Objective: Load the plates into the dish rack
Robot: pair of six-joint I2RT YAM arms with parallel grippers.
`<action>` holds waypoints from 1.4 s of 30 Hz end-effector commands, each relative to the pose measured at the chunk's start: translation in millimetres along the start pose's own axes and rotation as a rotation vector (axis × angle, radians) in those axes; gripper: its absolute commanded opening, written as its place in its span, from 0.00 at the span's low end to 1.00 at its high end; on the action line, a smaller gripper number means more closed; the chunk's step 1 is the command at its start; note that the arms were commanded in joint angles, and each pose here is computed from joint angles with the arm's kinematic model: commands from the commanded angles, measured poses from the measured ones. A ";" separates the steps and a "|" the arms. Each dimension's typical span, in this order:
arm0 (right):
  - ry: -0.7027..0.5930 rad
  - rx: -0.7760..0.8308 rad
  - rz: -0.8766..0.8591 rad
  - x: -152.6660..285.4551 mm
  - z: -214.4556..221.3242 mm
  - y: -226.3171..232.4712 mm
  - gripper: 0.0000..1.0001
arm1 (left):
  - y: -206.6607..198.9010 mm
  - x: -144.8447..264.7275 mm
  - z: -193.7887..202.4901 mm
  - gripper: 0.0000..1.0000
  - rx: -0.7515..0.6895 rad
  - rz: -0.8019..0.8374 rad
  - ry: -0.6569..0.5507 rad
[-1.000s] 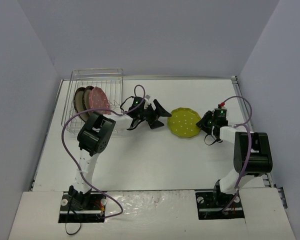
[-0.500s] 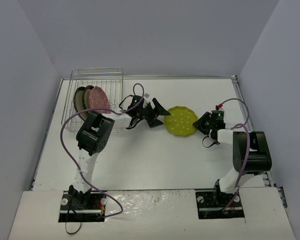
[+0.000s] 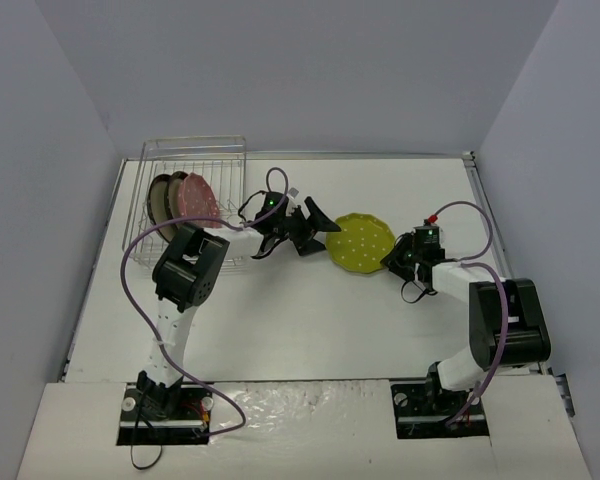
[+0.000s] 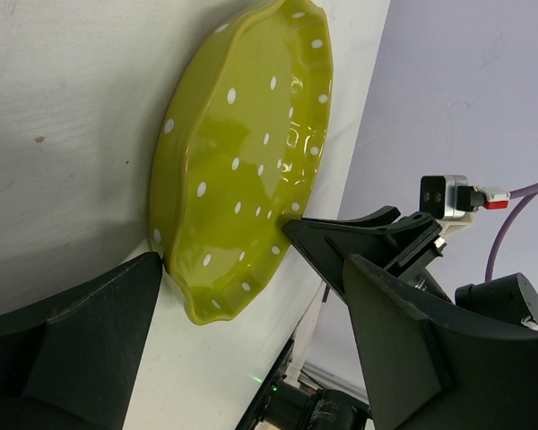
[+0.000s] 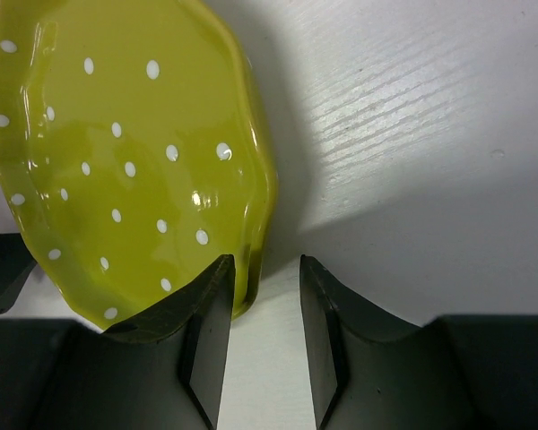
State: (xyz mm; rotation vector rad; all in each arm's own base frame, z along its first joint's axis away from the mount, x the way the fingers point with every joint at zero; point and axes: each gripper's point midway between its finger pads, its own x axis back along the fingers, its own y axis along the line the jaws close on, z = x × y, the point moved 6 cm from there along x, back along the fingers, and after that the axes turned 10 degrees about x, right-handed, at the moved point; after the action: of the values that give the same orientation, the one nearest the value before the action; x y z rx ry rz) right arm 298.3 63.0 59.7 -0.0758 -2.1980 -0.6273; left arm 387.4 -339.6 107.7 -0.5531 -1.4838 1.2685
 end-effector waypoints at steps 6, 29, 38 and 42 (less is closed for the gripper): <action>-0.046 -0.013 0.031 -5.1 -14.1 4.2 0.30 | -56.0 23.9 2.6 0.78 -0.098 0.137 -0.019; -0.074 0.014 0.006 -2.9 -23.5 22.6 0.00 | -54.2 30.6 -3.7 0.78 -0.088 0.148 -0.025; -0.190 0.035 -0.053 42.5 -65.9 54.4 0.00 | -50.4 35.8 -4.1 0.78 -0.085 0.148 -0.035; -0.216 0.039 -0.068 55.9 -78.2 62.7 0.00 | -50.4 37.5 -2.6 0.78 -0.084 0.150 -0.037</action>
State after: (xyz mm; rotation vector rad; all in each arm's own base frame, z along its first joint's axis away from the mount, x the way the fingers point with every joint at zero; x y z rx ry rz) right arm 303.7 66.9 97.9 -0.1311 -2.2165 -0.5491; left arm 386.7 -324.5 110.3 -0.5446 -1.4897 1.2889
